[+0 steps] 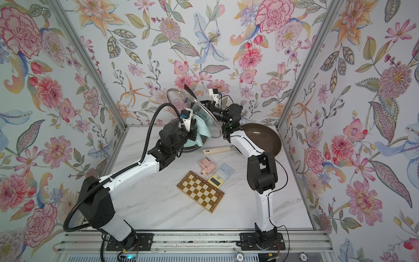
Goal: Wipe the pot lid with a cloth
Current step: Wipe the pot lid.
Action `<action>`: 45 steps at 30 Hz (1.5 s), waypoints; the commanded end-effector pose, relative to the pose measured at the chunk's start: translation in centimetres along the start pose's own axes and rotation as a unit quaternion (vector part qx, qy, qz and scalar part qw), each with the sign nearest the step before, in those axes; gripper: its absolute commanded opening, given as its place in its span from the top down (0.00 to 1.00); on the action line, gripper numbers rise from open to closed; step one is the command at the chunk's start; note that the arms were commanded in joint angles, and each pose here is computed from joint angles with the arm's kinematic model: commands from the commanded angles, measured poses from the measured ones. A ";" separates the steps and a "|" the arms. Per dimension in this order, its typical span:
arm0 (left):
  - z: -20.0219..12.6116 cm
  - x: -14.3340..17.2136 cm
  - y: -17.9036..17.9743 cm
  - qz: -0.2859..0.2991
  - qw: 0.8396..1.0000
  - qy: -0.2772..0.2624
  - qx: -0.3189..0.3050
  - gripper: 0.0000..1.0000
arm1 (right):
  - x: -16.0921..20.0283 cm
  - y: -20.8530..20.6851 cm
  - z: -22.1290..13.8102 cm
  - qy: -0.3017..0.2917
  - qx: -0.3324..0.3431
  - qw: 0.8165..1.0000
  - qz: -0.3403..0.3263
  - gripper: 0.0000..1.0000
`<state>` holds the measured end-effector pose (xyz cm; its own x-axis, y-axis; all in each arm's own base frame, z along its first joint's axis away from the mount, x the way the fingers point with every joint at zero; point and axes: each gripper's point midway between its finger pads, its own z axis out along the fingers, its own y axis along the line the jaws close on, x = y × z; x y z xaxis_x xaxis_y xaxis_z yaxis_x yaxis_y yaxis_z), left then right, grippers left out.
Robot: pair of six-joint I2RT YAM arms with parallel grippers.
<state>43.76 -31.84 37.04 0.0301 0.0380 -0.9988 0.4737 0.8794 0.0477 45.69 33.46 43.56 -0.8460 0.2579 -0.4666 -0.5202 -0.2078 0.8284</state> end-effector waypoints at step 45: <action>-1.3 -3.4 -3.9 -0.049 0.987 0.079 0.132 1.00 | -3.7 6.6 -13.1 -0.386 0.468 0.641 -0.470 1.00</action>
<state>41.57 -31.77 42.49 -0.0625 0.0321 -0.9975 0.6085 0.7935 -0.0126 45.61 22.20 35.96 -0.0567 0.1600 -0.9855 -0.1935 0.9666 0.1681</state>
